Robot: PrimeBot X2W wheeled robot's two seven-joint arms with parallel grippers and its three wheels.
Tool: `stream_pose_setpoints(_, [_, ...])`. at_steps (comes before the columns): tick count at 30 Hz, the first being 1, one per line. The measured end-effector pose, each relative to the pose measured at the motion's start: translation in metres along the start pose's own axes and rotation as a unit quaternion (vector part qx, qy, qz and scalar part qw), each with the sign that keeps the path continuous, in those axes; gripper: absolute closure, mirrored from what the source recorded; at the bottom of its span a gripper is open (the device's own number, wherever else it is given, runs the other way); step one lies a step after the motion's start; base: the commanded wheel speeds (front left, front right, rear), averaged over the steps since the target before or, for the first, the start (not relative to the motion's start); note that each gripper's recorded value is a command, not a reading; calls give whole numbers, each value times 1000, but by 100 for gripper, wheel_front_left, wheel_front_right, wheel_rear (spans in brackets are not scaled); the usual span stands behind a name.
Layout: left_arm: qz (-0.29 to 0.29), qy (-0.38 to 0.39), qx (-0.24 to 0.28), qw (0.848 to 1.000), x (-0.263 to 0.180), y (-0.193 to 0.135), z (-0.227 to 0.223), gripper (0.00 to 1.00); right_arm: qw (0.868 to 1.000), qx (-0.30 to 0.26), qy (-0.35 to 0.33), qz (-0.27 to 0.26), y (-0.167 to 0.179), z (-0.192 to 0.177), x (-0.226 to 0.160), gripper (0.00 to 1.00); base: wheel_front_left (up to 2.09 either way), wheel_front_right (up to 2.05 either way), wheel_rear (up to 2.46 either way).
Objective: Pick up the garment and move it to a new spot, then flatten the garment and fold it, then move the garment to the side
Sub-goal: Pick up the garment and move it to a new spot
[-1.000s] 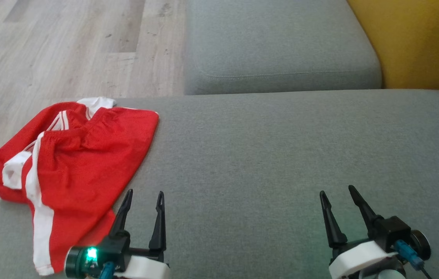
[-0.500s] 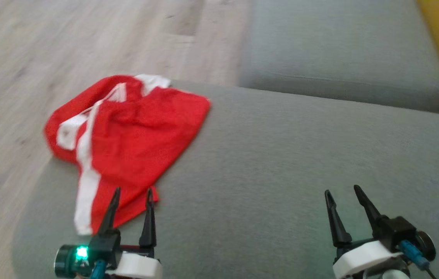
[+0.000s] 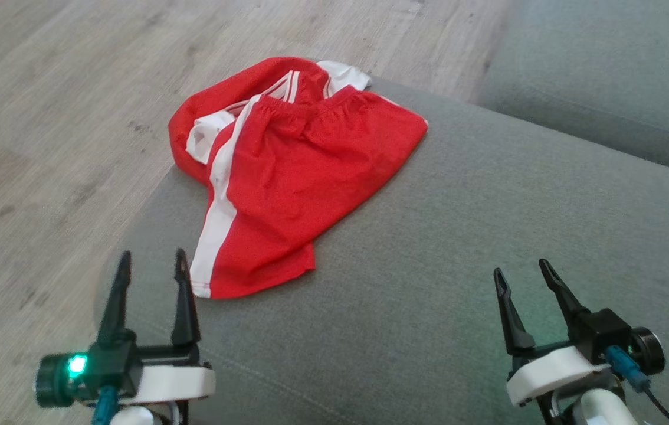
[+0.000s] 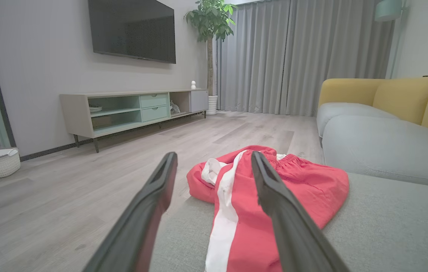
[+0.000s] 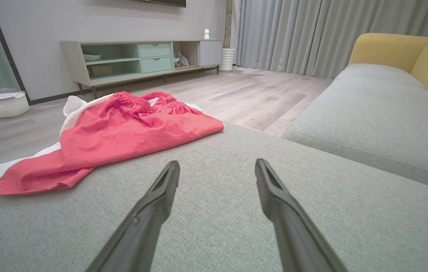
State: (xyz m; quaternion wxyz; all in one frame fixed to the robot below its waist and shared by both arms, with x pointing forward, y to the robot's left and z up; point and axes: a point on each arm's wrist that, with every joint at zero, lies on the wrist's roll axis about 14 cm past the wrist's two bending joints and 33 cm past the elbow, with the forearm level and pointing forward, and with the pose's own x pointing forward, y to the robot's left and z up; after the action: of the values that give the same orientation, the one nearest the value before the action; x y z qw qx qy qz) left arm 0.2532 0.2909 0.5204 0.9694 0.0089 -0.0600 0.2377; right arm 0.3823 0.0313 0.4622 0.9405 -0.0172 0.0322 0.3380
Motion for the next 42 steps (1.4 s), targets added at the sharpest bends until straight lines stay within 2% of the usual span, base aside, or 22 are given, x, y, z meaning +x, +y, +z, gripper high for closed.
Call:
stream_pose_setpoints(3, [14,-6,14,1000,2,11,5,0,1000,-4,8,4,0,-7,4,0,0,0,0])
stream_pose_setpoints(6, [-3,-23,32,999,15,7,17,0,1000,-12,17,3,-4,-13,8,0,0,0,0])
stream_pose_setpoints(11, [6,-72,59,996,69,7,52,0,999,-38,37,11,-22,-33,14,0,0,0,0])
stream_pose_setpoints(13, [5,-68,69,995,93,3,50,0,998,-48,42,9,-37,-40,20,0,0,0,0])
stream_pose_setpoints(17, [-19,13,72,997,122,-16,-3,0,997,-59,44,-2,-65,-50,31,0,0,0,0])
stream_pose_setpoints(22, [-41,142,53,988,131,-36,-86,0,996,-61,61,-20,-93,-70,29,0,0,0,0])
stream_pose_setpoints(29, [-64,272,18,960,142,-69,-156,0,995,-52,74,-41,-117,-93,26,0,0,0,0])
stream_pose_setpoints(33, [-52,344,21,937,134,-71,-194,0,995,-53,65,-50,-130,-95,33,0,0,0,0])
stream_pose_setpoints(35, [-50,352,12,934,137,-74,-201,0,995,-52,62,-54,-134,-96,35,0,0,0,0])
stream_pose_setpoints(36, [-51,346,13,937,143,-76,-200,34,995,-52,59,-55,-135,-96,35,0,0,0,0])
stream_pose_setpoints(37, [-52,339,13,939,147,-78,-199,85,995,-51,58,-56,-135,-96,36,0,0,0,0])
stream_pose_setpoints(38, [-55,334,14,941,150,-81,-199,100,995,-51,57,-57,-136,-96,36,0,0,0,0])
stream_pose_setpoints(42, [-63,312,26,948,156,-85,-192,100,995,-48,54,-65,-138,-92,36,0,0,0,0])
